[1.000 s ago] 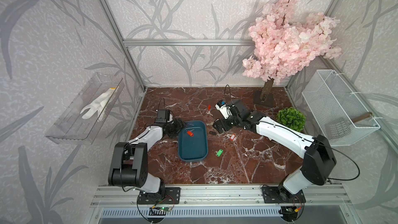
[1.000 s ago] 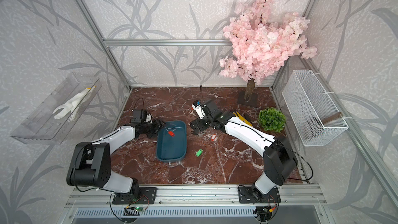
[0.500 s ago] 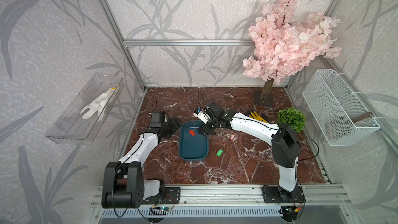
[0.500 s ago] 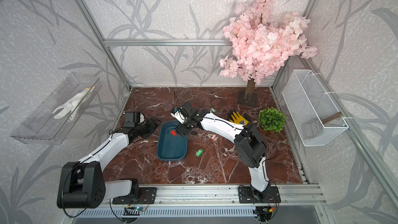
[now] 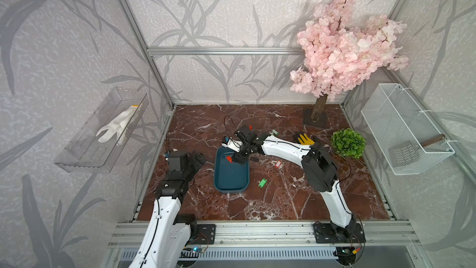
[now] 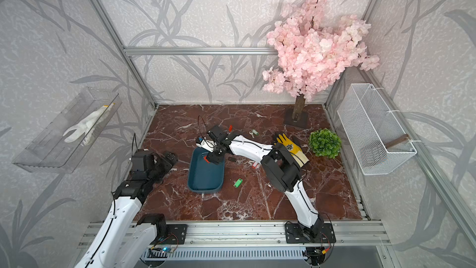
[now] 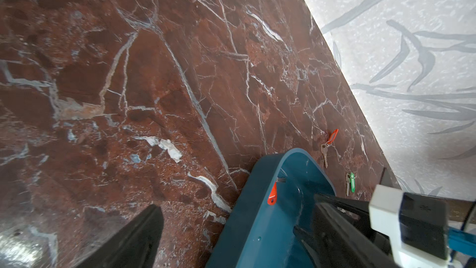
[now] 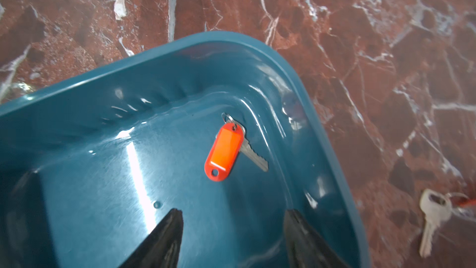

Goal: Take the keys out of the storage box
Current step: Adjust the storage box at the center of the board, then pick up the key from the storage box.

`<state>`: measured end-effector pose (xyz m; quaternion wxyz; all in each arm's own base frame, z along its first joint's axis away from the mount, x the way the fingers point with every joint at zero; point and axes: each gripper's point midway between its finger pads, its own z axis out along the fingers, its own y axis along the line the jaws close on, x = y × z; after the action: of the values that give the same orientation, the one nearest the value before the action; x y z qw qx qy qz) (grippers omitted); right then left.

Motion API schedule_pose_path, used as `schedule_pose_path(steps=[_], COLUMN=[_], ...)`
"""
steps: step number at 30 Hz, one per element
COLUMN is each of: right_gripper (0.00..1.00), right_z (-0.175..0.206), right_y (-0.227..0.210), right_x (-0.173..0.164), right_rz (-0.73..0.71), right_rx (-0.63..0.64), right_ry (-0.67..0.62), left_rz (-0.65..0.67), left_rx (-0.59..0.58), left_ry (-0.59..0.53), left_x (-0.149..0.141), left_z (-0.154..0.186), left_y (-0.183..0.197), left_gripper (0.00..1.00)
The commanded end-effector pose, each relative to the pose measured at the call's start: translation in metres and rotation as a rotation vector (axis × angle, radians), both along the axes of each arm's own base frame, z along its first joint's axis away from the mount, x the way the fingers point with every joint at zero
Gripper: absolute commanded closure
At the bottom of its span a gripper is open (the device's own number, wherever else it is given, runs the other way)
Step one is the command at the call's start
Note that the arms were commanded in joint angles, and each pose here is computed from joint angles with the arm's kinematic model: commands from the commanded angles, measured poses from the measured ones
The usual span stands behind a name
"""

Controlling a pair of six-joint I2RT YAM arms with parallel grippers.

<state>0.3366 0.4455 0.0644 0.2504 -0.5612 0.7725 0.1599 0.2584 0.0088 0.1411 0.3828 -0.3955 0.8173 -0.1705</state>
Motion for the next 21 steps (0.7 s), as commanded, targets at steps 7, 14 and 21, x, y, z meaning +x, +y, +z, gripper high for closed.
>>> schedule_pose_path(steps=[7,14,21], right_gripper=[0.39,0.43,0.46], right_z=[-0.008,-0.013,-0.022], right_y=[0.033,0.046,0.052], right_x=[0.011,0.015,0.017], right_rz=[0.076,0.075,0.081], right_rx=[0.039,0.048,0.032], right_ry=[-0.072,-0.077,-0.06], left_rz=[0.07,0.063,0.056], left_rx=[0.028,0.022,0.021], left_ry=[0.055,0.06,0.055], left_x=[-0.016,-0.014,-0.013], left_z=[-0.019,-0.022,-0.021], left_y=[0.013,0.012,0.011], left_gripper=[0.02,0.02,0.01])
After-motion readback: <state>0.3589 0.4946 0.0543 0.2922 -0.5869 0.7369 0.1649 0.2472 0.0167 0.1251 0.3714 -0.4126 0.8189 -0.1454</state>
